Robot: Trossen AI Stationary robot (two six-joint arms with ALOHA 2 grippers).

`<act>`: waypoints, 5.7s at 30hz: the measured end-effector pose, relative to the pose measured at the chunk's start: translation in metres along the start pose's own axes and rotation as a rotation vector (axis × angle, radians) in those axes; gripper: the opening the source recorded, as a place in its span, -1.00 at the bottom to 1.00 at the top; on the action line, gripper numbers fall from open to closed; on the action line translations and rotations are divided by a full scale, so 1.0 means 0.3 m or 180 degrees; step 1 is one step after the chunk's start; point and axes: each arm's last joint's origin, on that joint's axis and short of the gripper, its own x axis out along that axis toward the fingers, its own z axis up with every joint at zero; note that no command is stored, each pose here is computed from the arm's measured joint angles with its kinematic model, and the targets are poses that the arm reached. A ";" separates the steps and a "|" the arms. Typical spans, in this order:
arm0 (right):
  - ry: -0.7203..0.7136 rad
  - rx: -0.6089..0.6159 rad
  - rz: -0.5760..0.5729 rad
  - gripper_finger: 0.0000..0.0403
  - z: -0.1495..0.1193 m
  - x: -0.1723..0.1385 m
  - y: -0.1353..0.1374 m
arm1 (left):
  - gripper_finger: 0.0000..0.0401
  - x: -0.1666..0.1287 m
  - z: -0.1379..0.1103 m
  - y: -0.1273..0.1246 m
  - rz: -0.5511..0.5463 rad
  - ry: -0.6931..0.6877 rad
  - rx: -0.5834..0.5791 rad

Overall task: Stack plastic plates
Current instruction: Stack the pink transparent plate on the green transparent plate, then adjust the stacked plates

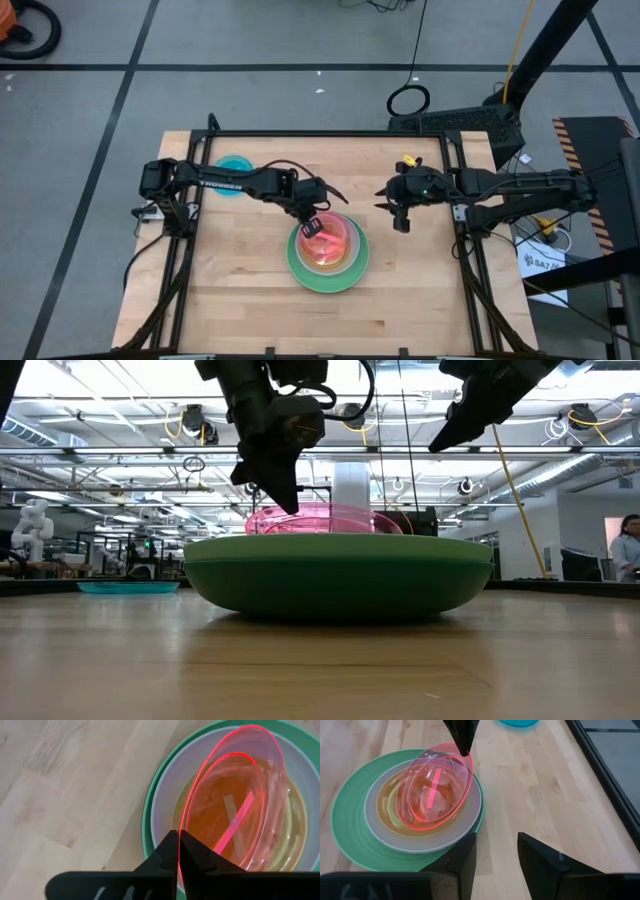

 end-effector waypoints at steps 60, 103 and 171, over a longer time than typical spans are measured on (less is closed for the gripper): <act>0.0008 0.0020 0.0007 -0.33 0.002 0.014 0.001 | -0.56 0.160 -0.071 -0.214 -0.0136 -0.0176 0.1558; 0.0038 -0.0171 0.0024 -0.33 0.016 0.102 0.009 | -0.56 0.229 -0.094 -0.286 -0.0864 -0.0047 0.1170; -0.0286 0.0212 0.1070 -1.00 -0.303 0.426 0.309 | -0.97 0.060 -0.468 -0.270 0.0281 -0.0509 0.1897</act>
